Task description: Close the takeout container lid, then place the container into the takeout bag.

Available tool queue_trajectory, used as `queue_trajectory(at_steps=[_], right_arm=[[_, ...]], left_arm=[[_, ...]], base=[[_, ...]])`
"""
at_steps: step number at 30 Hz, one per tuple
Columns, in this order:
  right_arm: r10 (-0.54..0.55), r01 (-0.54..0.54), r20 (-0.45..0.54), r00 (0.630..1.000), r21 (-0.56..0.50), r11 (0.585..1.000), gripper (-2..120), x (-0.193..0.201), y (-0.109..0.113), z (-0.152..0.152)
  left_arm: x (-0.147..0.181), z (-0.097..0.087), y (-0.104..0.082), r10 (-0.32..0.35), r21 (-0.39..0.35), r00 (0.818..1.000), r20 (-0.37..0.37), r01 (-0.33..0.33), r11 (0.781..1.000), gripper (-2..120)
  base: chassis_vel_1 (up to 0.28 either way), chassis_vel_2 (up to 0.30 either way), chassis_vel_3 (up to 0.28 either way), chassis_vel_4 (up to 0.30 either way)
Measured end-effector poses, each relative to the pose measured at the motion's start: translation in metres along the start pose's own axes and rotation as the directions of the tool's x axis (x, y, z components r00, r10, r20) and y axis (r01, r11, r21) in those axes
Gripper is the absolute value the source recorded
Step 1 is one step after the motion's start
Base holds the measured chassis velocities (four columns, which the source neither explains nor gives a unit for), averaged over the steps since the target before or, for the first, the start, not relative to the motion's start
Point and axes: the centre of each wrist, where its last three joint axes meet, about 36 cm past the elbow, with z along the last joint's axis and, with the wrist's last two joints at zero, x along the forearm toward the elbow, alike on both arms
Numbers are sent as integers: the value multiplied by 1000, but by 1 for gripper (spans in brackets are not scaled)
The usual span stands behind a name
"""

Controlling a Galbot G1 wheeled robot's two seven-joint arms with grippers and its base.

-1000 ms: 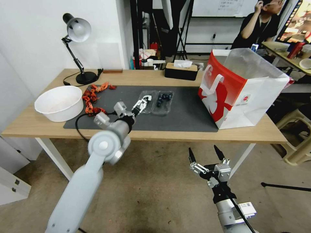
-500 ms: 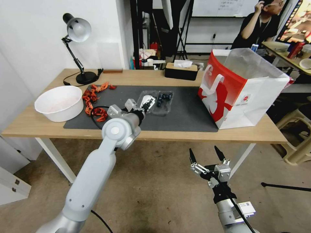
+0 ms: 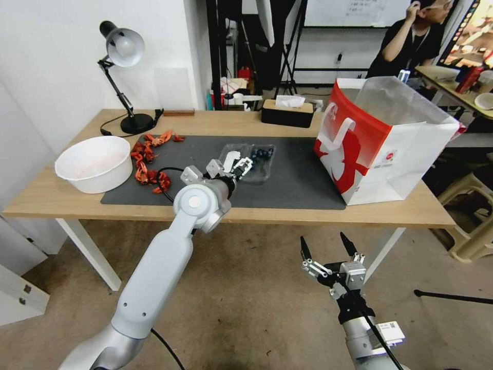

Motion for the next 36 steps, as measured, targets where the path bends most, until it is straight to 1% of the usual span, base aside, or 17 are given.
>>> queue_trajectory(at_steps=[11,26,36], right_arm=[[0,0,-1,1000,3,1000,100,1,-1,0],[-1,1,-4,1000,0,1000,100,1,1,3],[-4,4,-5,1000,1,1000,100,2,3,5]], left_arm=[[-13,-2,3,-26,4,999,20,26,1000,100],[-22,-7,8,-39,20,998,42,38,999,100],[-23,-7,10,-24,42,997,68,21,999,100]], base=[[0,0,0,0],[0,0,0,0],[0,0,0,0]])
